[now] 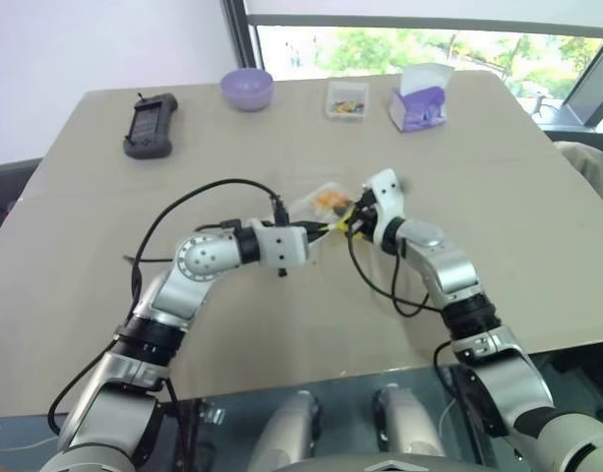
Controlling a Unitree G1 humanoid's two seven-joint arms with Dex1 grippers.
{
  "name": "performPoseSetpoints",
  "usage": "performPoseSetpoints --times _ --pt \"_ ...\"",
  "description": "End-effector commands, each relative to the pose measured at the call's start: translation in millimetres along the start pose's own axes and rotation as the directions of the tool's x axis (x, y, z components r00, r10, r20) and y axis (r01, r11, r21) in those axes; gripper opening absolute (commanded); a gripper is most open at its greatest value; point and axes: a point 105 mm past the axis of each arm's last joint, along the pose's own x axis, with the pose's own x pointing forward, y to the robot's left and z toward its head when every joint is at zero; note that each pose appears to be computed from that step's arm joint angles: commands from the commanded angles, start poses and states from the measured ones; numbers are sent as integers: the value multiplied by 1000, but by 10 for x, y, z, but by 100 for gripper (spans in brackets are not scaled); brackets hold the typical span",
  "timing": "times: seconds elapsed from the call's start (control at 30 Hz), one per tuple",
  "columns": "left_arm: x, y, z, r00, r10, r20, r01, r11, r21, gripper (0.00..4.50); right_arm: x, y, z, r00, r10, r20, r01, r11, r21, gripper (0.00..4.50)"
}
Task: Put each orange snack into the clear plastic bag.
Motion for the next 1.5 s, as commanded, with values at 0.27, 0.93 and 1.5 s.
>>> performPoseSetpoints --times 0.27,0.93,1.5 --pt "-127 457 -202 968 211 -133 -232 957 -173 0 -273 -151 433 995 7 100 17 971 -238 196" --pt "-226 695 -156 962 261 -77 -271 893 -358 0 -754 -422 249 999 -32 -19 8 669 -743 196" --pt "-258 671 -123 959 273 -75 -282 893 -352 0 -396 -489 214 1000 -18 -4 8 628 -778 16"
